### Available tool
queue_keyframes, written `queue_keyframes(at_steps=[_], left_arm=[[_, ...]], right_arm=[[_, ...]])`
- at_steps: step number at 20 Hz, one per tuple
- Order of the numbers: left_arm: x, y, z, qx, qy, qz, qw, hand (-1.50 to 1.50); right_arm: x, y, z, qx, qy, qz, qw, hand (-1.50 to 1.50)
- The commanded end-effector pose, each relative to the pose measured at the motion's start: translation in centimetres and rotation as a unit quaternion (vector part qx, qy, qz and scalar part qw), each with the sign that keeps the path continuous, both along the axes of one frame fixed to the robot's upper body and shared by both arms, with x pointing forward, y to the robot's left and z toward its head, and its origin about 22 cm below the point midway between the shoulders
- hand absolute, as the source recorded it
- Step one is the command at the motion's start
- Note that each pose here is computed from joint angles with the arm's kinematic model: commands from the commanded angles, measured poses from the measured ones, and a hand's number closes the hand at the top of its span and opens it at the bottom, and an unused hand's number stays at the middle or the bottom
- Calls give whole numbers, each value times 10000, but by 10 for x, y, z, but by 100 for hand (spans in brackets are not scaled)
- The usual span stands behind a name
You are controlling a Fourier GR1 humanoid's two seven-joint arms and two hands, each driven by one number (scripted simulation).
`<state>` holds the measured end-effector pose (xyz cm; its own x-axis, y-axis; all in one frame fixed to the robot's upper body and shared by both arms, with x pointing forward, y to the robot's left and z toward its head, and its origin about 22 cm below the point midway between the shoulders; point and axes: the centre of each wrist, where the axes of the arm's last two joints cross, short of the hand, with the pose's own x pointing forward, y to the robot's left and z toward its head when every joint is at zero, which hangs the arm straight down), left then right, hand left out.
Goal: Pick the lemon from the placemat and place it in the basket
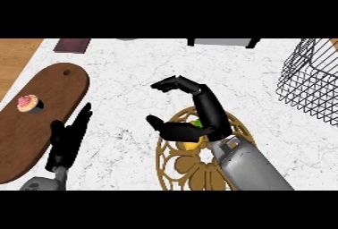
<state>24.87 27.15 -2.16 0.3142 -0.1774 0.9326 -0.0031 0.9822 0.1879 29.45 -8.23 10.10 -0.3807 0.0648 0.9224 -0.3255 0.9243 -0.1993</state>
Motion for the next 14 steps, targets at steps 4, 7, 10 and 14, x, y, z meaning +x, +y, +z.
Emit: queue_keyframes(at_steps=[4, 7, 10, 14], left_arm=[[-36, 23, -32, -106, 1153, 385, 9925, 0], [-42, 20, -37, -142, 1194, 392, 9920, 0], [-43, 26, -37, -195, 1180, 536, 9914, 0], [-46, 37, -35, -206, 1245, 667, 9898, 0]], right_arm=[[17, 27, 2, -2032, -178, -1255, 9709, -150], [38, 6, 25, -3138, -257, -1798, 9320, -150], [43, 16, 69, -3927, -337, -1937, 8984, -150], [32, 21, 131, -4661, -260, -1860, 8646, -150]])
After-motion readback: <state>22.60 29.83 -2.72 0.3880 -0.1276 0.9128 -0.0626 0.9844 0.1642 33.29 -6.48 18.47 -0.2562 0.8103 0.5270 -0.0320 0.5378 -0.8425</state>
